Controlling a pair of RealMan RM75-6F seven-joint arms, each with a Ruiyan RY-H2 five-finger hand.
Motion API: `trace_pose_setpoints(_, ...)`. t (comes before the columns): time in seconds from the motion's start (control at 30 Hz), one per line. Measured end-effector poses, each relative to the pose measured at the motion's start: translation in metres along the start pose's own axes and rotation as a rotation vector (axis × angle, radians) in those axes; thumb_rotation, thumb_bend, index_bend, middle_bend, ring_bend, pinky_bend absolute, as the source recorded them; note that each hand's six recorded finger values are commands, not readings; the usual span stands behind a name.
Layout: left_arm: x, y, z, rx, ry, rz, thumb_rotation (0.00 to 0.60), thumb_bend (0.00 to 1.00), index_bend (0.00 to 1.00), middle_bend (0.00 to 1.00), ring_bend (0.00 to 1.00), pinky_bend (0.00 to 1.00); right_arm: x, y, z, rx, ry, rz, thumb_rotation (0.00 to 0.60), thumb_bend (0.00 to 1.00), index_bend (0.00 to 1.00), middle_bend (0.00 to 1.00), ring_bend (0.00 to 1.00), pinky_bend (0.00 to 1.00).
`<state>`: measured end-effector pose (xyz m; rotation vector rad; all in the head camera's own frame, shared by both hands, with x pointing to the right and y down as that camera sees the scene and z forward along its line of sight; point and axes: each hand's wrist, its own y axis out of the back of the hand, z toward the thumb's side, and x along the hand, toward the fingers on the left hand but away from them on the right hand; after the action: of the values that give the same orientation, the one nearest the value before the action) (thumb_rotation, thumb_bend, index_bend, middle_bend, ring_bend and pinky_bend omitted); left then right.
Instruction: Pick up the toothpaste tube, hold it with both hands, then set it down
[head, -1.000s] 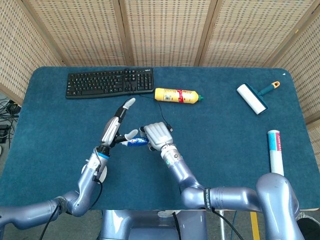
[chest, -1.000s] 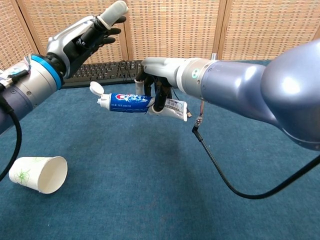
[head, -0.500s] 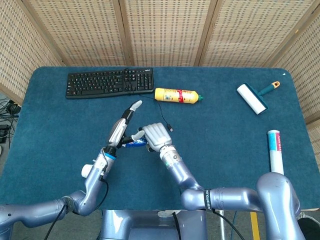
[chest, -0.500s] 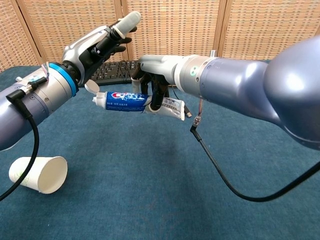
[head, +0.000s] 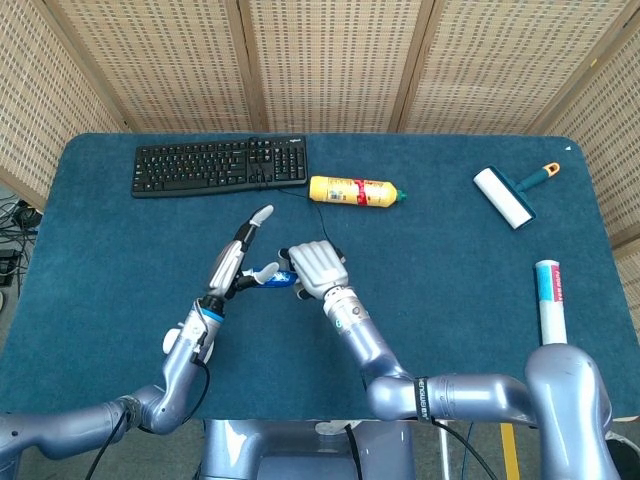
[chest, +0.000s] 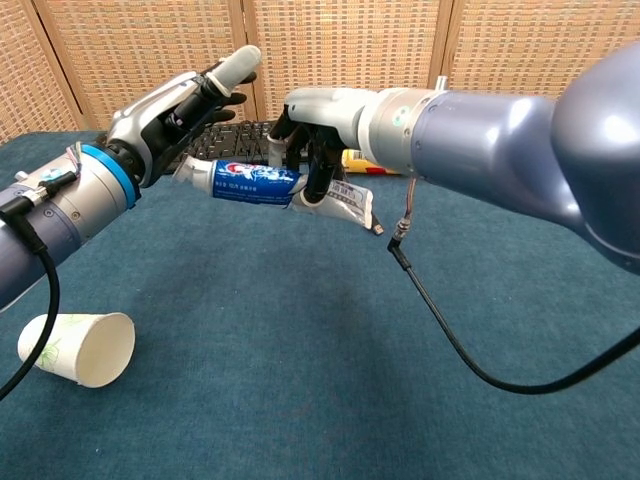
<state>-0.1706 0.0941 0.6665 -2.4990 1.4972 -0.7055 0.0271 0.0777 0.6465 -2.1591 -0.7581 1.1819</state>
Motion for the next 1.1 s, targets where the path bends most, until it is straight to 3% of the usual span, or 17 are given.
trace_pose_setpoints(0.43,0.003,-0.001,-0.002,-0.107,0.0,0.045,0.117,0.0,0.0,0.0,0.0,0.0,0.002,0.002,0.0,-0.064,-0.002,0.011,0.6,0.64,0.67,0.66,0.59,0.67)
trace_pose_setpoints(1.1,0.004,-0.011,-0.002,-0.162,-0.001,0.071,0.117,0.0,0.0,0.0,0.0,0.0,0.004,0.009,0.002,-0.088,0.004,-0.001,0.6,0.64,0.67,0.66,0.59,0.68)
